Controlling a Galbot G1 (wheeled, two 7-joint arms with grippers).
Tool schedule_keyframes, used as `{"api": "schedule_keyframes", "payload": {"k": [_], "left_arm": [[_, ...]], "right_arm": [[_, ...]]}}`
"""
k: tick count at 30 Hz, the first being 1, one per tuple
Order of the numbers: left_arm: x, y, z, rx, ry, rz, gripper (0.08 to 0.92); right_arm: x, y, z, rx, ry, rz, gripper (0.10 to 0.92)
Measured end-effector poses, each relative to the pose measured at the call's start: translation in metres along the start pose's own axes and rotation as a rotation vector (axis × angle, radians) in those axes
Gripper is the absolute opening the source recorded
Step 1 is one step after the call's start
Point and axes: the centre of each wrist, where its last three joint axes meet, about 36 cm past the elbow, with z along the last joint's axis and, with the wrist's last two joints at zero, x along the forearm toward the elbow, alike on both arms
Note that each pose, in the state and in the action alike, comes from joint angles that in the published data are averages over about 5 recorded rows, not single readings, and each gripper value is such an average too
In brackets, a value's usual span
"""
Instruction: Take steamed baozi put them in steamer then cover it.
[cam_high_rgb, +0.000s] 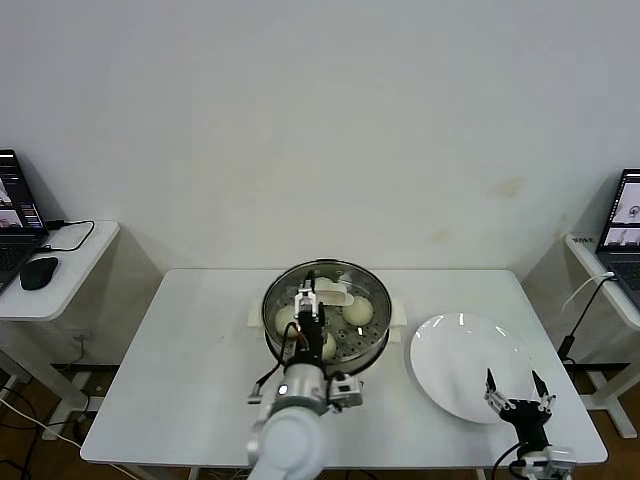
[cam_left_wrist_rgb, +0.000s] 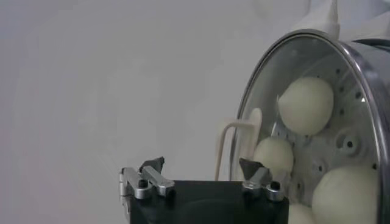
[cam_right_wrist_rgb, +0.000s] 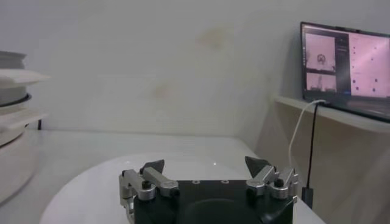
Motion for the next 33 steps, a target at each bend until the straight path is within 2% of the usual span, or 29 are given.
{"api": "schedule_keyframes", "payload": {"k": [10, 18, 23, 33], "left_arm": [[0.033, 0.049, 0.061, 0.280, -0.048, -0.059, 0.823], [0.054, 0.051, 0.124, 0.564, -0.040, -0.092, 0.823], [0.073, 0.027, 0.157, 0.727, 0.001, -0.063, 0.823], [0.107, -0.021, 0.188, 0.958, 0.146, 0.055, 0.823]], "right_arm": [[-0.006, 0.007, -0.024, -0.013, 0.012, -0.106, 0.823], [-0.017, 0.022, -0.042, -0.003, 0.013, -0.195, 0.823], [-0.017, 0.030, -0.047, -0.012, 0.029, -0.216, 0.823], [-0.009, 0.038, -0.047, -0.033, 0.080, -0.227, 0.823]]}}
